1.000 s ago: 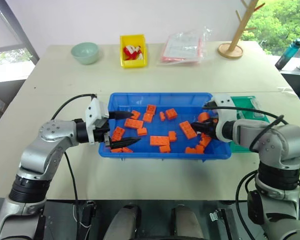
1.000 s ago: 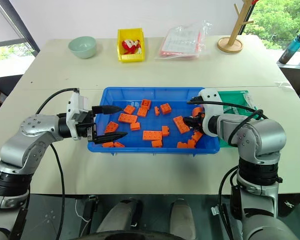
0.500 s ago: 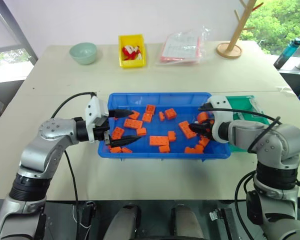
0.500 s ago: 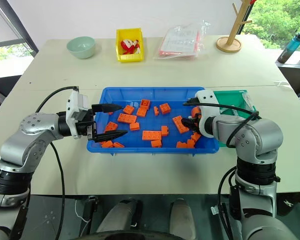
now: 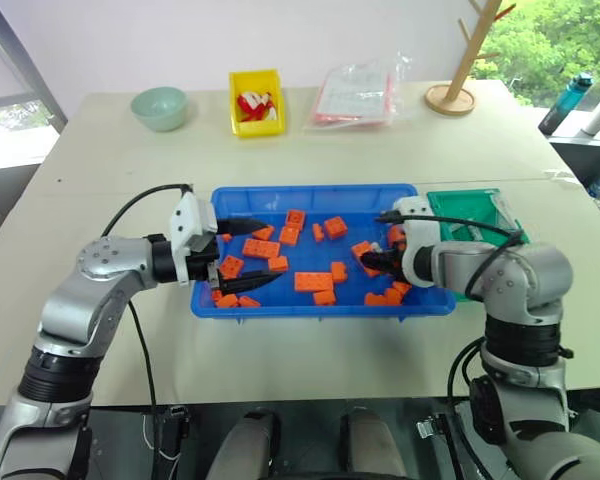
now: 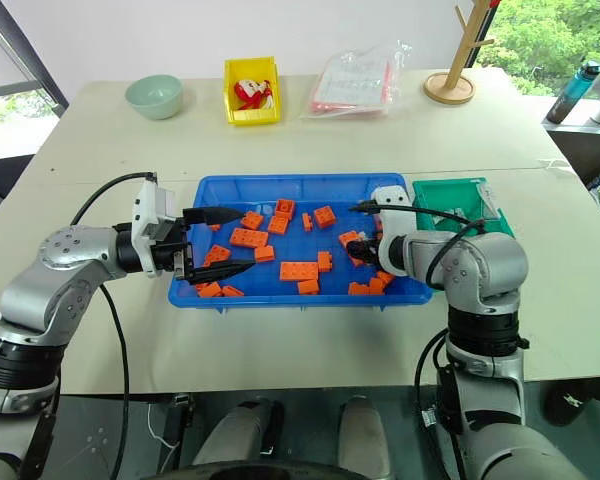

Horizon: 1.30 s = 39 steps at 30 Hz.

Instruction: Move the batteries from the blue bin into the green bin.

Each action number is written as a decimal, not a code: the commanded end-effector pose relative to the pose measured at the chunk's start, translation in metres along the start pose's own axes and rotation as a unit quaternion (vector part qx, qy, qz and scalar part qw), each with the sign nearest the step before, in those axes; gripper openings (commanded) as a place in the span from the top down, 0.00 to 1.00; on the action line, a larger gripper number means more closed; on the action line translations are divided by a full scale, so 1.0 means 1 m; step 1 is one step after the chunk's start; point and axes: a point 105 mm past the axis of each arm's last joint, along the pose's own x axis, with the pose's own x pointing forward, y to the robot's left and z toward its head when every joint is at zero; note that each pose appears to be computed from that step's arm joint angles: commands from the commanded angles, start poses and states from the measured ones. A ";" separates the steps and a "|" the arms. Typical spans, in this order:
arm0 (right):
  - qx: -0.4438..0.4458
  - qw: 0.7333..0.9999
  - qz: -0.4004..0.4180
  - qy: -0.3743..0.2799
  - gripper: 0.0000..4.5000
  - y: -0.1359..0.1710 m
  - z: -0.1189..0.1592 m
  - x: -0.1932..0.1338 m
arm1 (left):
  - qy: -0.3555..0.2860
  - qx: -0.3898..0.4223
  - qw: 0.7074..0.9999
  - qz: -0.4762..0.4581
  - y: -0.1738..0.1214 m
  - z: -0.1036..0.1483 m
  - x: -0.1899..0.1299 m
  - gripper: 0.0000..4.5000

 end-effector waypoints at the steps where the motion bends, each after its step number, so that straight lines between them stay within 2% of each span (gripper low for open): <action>1: -0.017 1.000 0.001 -0.015 0.37 0.003 0.006 -0.006 | -0.008 0.025 1.000 0.009 0.002 0.009 -0.006 0.00; 12: -0.032 0.998 -0.018 -0.050 0.37 -0.011 0.028 -0.025 | -0.012 0.028 1.000 0.003 0.003 0.008 -0.002 0.00; 27: -0.033 0.999 -0.023 -0.015 0.37 -0.015 0.004 -0.011 | -0.015 0.033 0.999 0.004 0.005 0.011 -0.002 0.00; 30: -0.032 0.999 -0.022 -0.013 0.54 -0.015 0.002 -0.008 | -0.014 0.033 0.999 0.006 0.005 0.011 -0.003 0.00; 32: -0.029 0.999 -0.017 -0.012 0.78 -0.014 0.000 -0.007 | -0.013 0.034 0.999 0.006 0.005 0.010 -0.003 0.00; 34: -0.029 0.999 -0.015 -0.011 0.96 -0.013 -0.001 -0.006 | -0.013 0.034 0.999 0.007 0.005 0.010 -0.003 0.00; 39: -0.025 1.000 -0.007 -0.007 0.99 -0.009 -0.003 -0.004 | -0.011 0.035 0.999 0.008 0.006 0.010 -0.004 0.00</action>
